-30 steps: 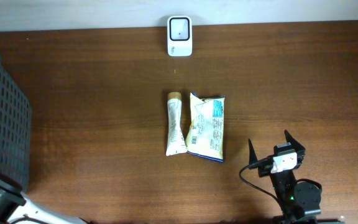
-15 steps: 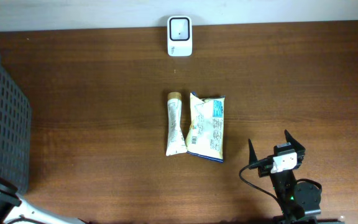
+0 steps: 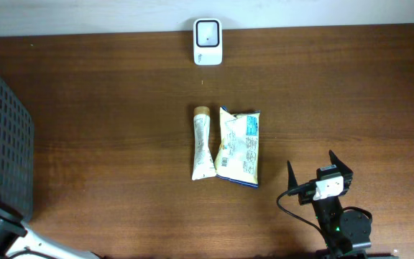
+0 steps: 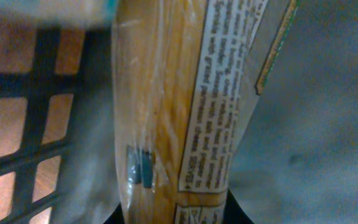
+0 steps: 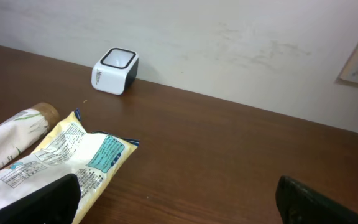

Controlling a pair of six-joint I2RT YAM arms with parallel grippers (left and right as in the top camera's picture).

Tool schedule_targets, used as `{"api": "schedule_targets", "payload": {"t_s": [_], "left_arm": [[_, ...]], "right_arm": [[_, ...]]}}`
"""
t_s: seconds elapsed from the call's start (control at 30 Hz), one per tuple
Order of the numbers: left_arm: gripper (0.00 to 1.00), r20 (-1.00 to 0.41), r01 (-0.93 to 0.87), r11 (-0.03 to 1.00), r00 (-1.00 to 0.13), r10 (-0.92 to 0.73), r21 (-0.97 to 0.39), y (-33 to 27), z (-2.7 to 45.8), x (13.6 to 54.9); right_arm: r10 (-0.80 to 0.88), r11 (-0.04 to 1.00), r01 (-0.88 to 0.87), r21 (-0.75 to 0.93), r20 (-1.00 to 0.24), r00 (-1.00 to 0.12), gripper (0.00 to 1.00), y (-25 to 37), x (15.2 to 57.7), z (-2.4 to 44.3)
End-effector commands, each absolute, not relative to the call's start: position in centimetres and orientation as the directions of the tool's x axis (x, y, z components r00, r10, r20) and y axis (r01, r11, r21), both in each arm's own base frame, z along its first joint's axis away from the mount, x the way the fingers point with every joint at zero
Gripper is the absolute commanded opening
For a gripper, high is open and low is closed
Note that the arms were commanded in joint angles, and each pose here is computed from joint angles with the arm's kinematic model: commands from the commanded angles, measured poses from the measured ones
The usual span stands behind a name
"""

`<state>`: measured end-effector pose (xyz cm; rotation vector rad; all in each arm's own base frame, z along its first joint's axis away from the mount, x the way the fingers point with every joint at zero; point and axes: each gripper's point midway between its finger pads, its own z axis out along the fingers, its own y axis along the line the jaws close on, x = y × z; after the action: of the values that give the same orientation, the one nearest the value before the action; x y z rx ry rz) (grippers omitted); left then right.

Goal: Scan the item barcode
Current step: 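Reach the left gripper into the basket and grasp the red-topped package, then place the red-and-tan package left of the white tube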

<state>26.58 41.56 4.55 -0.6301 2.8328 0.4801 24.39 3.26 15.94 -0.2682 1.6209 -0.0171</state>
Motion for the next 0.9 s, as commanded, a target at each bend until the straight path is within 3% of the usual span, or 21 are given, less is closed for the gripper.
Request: {"api": "schedule_targets", "payload": {"t_s": [0.0, 0.2, 0.3, 0.47, 0.6, 0.77, 0.87], "left_arm": [[0.00, -0.399, -0.376, 0.918, -0.867, -0.300, 0.125, 38.0, 6.7, 32.6], [0.00, -0.658, -0.306, 0.952, -0.721, -0.220, 0.017, 35.0, 17.1, 37.3], [0.00, -0.751, -0.374, 0.927, -0.616, -0.240, 0.011, 34.9, 22.7, 37.3], [0.00, -0.870, -0.390, 0.915, -0.481, -0.105, 0.105, 33.3, 32.3, 36.3], [0.00, -0.948, -0.426, 0.903, -0.307, -0.078, 0.064, 30.1, 40.0, 35.4], [0.00, -0.970, -0.330, 0.944, -0.222, -0.102, -0.024, 22.0, 44.2, 35.7], [0.00, -0.942, -0.236, 0.961, -0.264, -0.207, -0.145, 16.2, 43.4, 36.6]], "right_arm": [[-0.179, 0.972, -0.164, -0.169, -0.983, -0.047, 0.99, 3.3, 24.4, 15.6], [-0.179, 0.972, -0.164, -0.169, -0.983, -0.047, 0.99, 3.3, 24.4, 15.7], [-0.179, 0.972, -0.164, -0.169, -0.983, -0.047, 0.99, 3.3, 24.4, 15.7], [-0.179, 0.972, -0.164, -0.169, -0.983, -0.047, 0.99, 3.3, 24.4, 15.6], [-0.179, 0.972, -0.164, -0.169, -0.983, -0.047, 0.99, 3.3, 24.4, 15.7], [-0.179, 0.972, -0.164, -0.169, -0.983, -0.047, 0.99, 3.3, 24.4, 15.6], [-0.179, 0.972, -0.164, -0.169, -0.983, -0.047, 0.99, 3.3, 24.4, 15.6]]}}
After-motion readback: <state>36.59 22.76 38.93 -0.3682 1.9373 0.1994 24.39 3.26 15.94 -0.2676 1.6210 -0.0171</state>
